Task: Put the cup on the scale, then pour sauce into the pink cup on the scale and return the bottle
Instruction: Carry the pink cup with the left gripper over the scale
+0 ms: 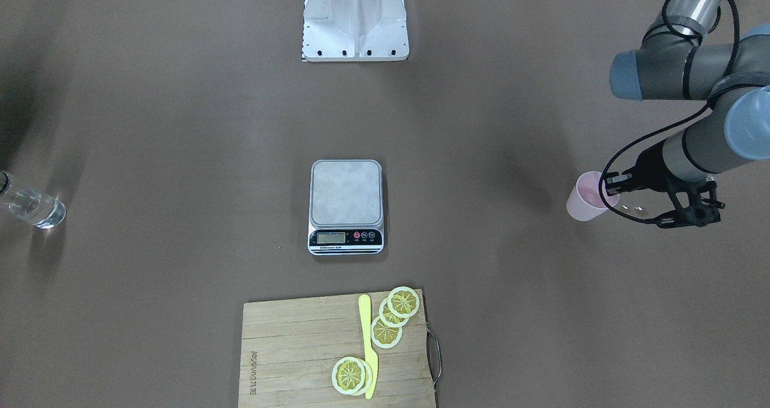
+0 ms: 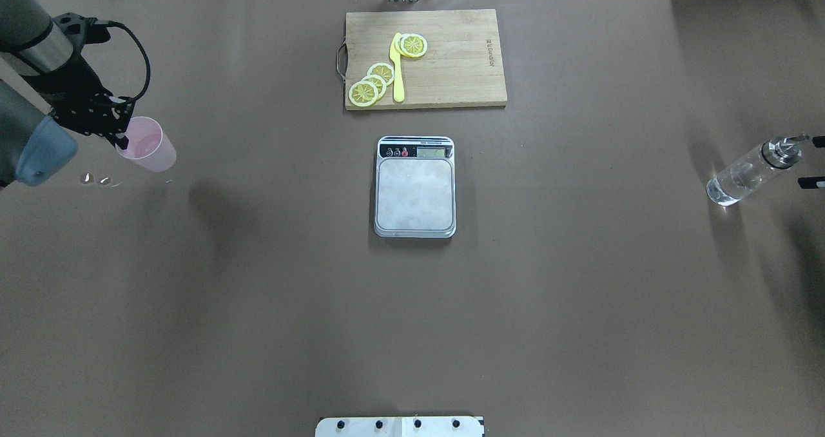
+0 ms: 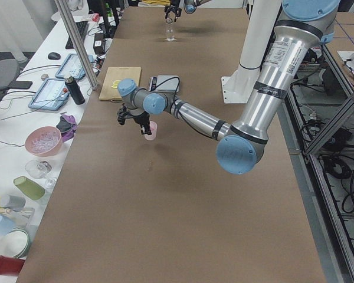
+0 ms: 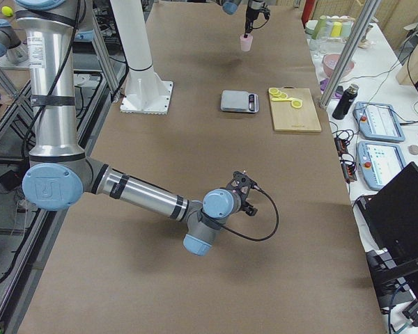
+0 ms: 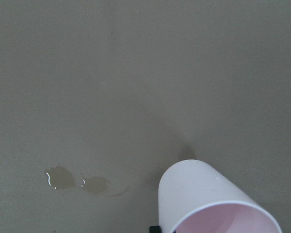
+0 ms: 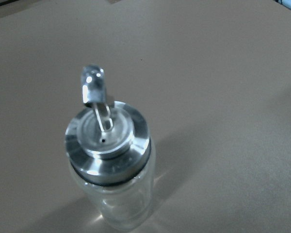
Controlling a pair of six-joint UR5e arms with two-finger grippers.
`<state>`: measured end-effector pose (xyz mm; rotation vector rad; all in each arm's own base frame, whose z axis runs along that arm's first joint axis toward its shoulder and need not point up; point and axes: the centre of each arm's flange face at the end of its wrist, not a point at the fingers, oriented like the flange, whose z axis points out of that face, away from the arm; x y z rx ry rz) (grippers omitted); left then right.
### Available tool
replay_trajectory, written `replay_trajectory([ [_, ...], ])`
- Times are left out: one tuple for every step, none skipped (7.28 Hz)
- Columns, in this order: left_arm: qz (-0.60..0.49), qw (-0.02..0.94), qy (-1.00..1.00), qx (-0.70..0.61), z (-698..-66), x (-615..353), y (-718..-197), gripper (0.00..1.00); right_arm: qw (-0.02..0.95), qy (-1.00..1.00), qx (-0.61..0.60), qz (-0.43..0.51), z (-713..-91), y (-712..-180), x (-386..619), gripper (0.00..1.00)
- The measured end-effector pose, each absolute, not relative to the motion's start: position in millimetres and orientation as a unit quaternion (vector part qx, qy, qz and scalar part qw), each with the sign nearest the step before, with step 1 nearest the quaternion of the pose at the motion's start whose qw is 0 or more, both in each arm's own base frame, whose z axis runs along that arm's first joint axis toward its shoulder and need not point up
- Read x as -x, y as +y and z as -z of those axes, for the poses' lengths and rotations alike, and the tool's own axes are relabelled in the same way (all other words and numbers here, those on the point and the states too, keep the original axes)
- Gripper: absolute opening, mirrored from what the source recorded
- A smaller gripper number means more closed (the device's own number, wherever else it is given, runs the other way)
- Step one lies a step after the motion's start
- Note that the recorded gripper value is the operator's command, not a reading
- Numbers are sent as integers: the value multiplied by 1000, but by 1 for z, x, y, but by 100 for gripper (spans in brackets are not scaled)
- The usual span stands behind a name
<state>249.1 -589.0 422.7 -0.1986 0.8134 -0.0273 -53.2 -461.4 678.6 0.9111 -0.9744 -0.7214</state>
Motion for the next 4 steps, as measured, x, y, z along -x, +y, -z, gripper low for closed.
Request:
replay_trajectory([
  [14, 913, 394, 100, -405, -251, -591, 0, 720, -441, -418, 334, -676, -461, 59, 100],
  [18, 911, 398, 107, -391, -254, -593, 0, 716, -441, -421, 339, -674, -462, 64, 100],
  [26, 908, 403, 115, -378, -259, -594, 0, 714, -442, -421, 342, -673, -462, 68, 100],
  [36, 905, 407, 120, -362, -267, -596, 0, 712, -443, -421, 345, -672, -462, 72, 100],
])
